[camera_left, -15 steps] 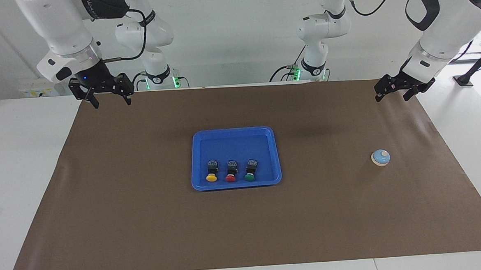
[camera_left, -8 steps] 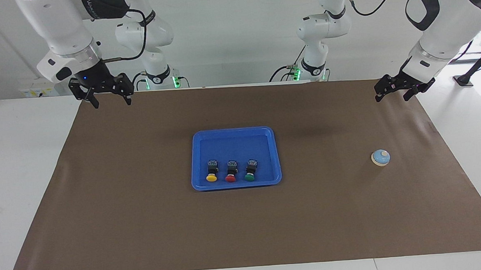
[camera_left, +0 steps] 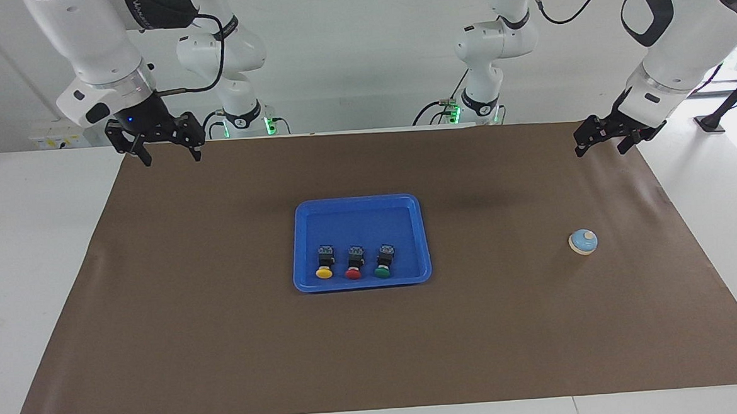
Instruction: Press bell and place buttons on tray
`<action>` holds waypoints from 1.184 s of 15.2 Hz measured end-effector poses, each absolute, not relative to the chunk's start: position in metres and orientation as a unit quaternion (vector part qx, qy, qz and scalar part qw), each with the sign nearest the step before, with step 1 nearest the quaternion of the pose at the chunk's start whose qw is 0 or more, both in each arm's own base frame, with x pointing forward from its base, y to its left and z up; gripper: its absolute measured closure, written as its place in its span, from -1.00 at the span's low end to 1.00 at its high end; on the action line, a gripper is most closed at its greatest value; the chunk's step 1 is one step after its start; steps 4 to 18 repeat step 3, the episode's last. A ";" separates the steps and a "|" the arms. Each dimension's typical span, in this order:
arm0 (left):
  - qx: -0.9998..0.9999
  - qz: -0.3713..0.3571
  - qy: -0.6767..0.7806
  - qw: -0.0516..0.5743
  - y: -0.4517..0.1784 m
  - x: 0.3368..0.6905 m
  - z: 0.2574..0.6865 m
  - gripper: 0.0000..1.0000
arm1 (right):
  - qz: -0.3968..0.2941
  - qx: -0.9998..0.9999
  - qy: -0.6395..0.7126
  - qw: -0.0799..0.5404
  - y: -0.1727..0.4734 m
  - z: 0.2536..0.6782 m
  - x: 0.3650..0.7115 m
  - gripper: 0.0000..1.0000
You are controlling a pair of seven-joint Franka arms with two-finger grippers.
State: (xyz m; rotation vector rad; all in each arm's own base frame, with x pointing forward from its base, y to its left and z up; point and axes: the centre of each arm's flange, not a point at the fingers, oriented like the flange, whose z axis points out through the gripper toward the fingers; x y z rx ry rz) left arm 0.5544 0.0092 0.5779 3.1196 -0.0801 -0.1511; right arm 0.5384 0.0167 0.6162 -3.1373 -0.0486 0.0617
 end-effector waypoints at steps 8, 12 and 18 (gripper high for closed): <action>0.999 -0.049 -0.001 0.007 0.008 0.554 0.578 -1.00 | 0.020 -1.000 -0.015 0.002 0.017 0.616 0.538 -1.00; 0.999 -0.049 -0.001 0.007 0.008 0.554 0.578 -1.00 | 0.020 -1.000 -0.015 0.002 0.017 0.616 0.538 -1.00; 0.999 -0.049 -0.001 0.007 0.008 0.554 0.578 -1.00 | 0.020 -1.000 -0.015 0.002 0.017 0.616 0.538 -1.00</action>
